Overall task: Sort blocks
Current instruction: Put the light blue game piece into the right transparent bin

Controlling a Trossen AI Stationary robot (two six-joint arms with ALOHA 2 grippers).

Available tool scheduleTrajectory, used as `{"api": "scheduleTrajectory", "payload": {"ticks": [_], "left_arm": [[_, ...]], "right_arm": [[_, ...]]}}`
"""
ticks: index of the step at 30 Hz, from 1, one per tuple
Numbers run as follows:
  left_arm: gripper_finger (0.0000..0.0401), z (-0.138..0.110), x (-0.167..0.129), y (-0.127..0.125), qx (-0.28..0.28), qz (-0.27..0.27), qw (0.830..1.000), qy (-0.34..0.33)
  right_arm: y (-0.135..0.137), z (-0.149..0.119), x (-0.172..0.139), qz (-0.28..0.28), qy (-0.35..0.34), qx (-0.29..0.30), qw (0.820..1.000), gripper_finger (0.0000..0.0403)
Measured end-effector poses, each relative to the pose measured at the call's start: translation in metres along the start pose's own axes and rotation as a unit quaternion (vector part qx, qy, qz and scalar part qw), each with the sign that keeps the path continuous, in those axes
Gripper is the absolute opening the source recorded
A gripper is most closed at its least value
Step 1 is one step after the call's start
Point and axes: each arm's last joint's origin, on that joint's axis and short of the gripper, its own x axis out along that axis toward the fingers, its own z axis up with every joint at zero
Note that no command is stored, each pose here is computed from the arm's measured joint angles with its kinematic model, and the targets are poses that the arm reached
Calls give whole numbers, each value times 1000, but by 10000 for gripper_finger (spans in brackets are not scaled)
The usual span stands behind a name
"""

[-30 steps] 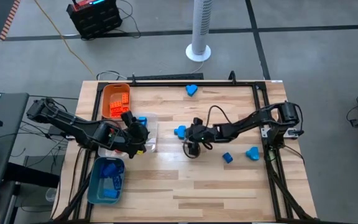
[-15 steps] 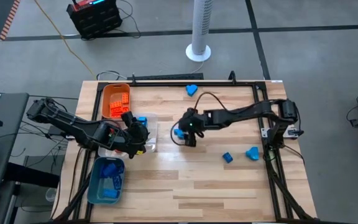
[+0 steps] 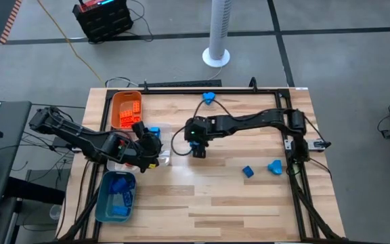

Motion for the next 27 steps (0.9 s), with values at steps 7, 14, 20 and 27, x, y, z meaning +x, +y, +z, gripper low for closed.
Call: {"api": "scheduleTrajectory", "payload": {"ticks": [7,14,20,27], "left_arm": [[254,-2,0,0,2,-6,1000,11],[254,-3,0,0,5,-6,1000,14],[254,-4,0,1,6,-5,1000,18],[254,-4,0,1,5,-5,1000,18]], "right_arm": [[-4,11,18,2,56,-2,998,286],[-12,2,39,2,95,-1,995,286],[-13,-6,48,3,127,-1,992,286],[-12,-12,48,9,157,-17,987,285]]}}
